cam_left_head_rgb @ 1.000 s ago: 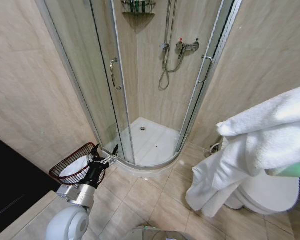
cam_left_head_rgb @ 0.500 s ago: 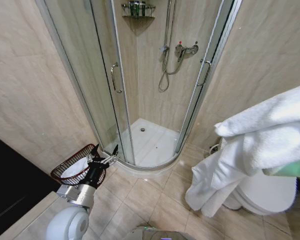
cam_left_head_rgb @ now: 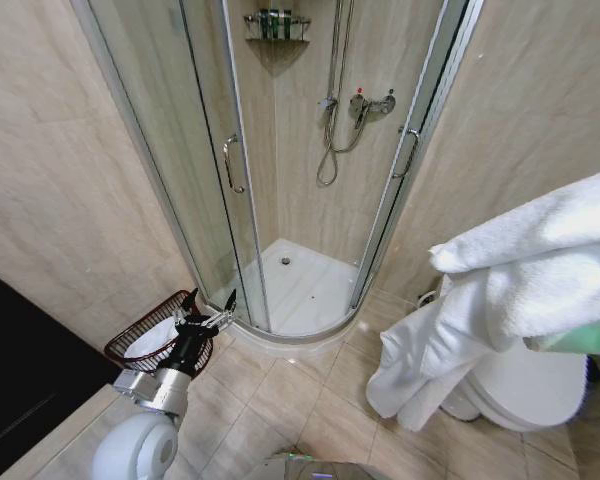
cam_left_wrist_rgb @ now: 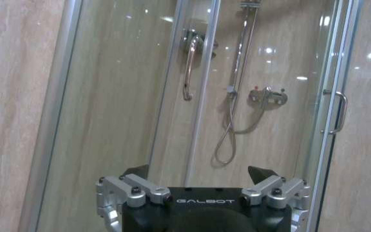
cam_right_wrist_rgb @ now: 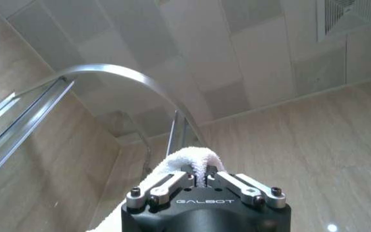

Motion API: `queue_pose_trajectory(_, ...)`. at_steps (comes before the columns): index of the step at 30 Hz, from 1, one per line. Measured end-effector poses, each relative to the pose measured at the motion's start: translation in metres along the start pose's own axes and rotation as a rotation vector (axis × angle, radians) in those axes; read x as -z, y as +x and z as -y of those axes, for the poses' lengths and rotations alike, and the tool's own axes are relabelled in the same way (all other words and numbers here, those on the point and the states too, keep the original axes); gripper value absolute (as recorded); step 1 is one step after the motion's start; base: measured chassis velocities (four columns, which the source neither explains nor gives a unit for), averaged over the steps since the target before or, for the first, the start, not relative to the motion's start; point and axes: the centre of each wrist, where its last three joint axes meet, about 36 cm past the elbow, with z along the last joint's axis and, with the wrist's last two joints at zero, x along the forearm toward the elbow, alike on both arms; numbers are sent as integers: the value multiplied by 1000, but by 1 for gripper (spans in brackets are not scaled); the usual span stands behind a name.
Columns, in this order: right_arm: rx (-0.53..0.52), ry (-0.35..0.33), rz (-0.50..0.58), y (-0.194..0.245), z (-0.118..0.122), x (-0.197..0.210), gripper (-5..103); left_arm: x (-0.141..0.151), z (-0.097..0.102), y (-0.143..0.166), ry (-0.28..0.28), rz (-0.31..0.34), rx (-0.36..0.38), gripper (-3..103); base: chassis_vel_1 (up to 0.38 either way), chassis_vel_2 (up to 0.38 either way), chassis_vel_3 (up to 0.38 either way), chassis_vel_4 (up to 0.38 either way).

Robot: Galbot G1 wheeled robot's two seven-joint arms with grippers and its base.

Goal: Discard the used towel into the hamper.

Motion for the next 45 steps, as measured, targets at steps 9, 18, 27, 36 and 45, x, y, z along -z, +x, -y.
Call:
queue_pose_trajectory(9,4,-3,2,-1,0,0,5,0,0,0,0,0,0,100,0,0,0,0)
queue_pose_trajectory(18,7,-10,3,0,-2,-2,5,0,0,0,0,0,0,100,0,0,0,0)
queue_pose_trajectory(27,13,-9,-3,1,-4,-3,5,0,0,0,0,0,0,100,0,0,0,0)
queue_pose_trajectory(36,15,-6,-2,1,-3,-3,5,0,0,0,0,0,0,100,0,0,0,0)
queue_pose_trajectory(45,16,1,-1,1,-2,-2,5,0,0,0,0,0,0,100,0,0,0,0)
